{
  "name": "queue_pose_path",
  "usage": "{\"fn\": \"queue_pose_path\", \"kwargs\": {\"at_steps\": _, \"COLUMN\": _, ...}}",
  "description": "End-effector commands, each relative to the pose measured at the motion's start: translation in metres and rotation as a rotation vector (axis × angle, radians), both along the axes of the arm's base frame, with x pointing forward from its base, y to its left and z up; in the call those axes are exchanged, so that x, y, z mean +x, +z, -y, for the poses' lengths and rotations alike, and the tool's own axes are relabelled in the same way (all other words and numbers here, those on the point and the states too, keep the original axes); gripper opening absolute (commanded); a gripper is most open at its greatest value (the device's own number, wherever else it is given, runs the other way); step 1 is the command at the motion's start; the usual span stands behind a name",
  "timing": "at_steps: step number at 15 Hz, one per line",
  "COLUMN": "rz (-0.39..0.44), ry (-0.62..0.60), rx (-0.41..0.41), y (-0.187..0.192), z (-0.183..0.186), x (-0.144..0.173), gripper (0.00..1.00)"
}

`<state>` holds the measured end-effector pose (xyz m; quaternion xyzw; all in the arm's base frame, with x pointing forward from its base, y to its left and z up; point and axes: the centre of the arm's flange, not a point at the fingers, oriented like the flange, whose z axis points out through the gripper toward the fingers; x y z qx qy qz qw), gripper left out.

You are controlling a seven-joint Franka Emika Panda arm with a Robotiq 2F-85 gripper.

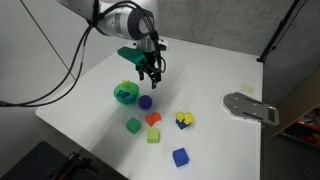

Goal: Pick up the yellow duck toy from the green bowl and put it on the dark blue block on the left side of the table

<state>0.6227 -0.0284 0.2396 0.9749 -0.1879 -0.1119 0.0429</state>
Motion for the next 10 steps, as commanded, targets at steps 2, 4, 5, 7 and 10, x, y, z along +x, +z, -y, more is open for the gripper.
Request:
{"fn": "queue_pose_path", "kwargs": {"at_steps": 2, "rz": 0.007, "ry": 0.092, "rx": -0.031, "y": 0.067, "z": -0.032, "x": -0.036, "gripper": 1.00}}
{"fn": "queue_pose_path", "kwargs": {"at_steps": 4, "rz": 0.028, "ry": 0.131, "rx": -0.021, "y": 0.094, "z": -0.043, "x": -0.048, "gripper": 1.00}}
{"fn": "queue_pose_path", "kwargs": {"at_steps": 5, "rz": 0.042, "ry": 0.145, "rx": -0.016, "y": 0.108, "z": -0.048, "x": -0.054, "gripper": 1.00}}
{"fn": "queue_pose_path", "kwargs": {"at_steps": 7, "rz": 0.065, "ry": 0.172, "rx": -0.002, "y": 0.135, "z": -0.057, "x": -0.065, "gripper": 1.00}}
{"fn": "queue_pose_path", "kwargs": {"at_steps": 10, "rz": 0.101, "ry": 0.198, "rx": 0.016, "y": 0.177, "z": -0.064, "x": -0.083, "gripper": 1.00}}
